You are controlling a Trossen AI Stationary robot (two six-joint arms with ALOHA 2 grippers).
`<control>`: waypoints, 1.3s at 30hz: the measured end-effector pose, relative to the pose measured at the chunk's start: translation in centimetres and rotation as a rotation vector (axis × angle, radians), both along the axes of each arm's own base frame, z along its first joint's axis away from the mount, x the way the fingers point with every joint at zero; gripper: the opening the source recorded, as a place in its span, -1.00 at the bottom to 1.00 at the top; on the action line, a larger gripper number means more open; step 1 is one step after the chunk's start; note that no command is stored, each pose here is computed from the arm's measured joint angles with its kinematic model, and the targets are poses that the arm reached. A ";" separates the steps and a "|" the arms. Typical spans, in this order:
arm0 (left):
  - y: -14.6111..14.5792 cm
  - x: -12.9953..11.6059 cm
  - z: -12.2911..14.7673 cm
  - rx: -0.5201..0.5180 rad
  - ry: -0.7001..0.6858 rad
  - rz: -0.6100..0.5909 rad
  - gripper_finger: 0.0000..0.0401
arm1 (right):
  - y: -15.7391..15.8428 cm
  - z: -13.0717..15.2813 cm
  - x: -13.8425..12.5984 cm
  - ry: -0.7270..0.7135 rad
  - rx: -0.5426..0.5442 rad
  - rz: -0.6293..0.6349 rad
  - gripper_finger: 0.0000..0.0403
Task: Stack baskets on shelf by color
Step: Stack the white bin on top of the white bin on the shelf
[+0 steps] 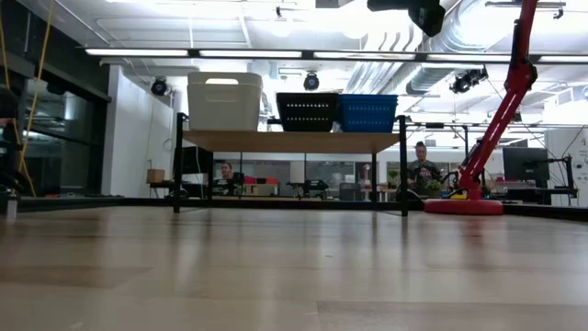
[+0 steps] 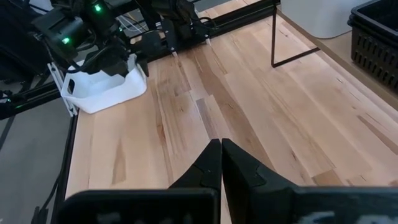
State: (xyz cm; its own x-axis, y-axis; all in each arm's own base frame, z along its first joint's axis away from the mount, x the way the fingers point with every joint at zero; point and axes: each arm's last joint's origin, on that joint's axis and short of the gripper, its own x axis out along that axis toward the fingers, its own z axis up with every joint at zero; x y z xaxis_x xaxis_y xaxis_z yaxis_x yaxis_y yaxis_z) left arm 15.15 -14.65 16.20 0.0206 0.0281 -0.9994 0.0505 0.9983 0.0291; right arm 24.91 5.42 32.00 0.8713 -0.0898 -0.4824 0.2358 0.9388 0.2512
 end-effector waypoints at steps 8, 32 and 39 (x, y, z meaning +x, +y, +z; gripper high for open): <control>1.0 1.0 0.0 0.033 -0.030 0.035 -0.64 | 0.0 0.0 0.0 0.001 -0.002 0.003 -1.00; 11.8 6.1 25.9 0.367 -0.617 -0.035 -1.00 | 0.1 0.0 0.0 0.007 -0.021 0.050 -1.00; 17.8 3.9 33.0 0.560 -0.786 0.143 -1.00 | 0.1 0.0 0.0 0.001 0.002 0.037 -1.00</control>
State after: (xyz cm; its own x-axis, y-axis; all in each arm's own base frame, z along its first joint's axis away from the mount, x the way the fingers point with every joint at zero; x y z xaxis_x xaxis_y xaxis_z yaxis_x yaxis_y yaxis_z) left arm 19.07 3.13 49.23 0.6351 0.5491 -0.5433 -0.3065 0.8248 0.4752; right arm 24.93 5.52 32.02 0.8736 -0.0568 -0.4833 0.2013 0.9464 0.2525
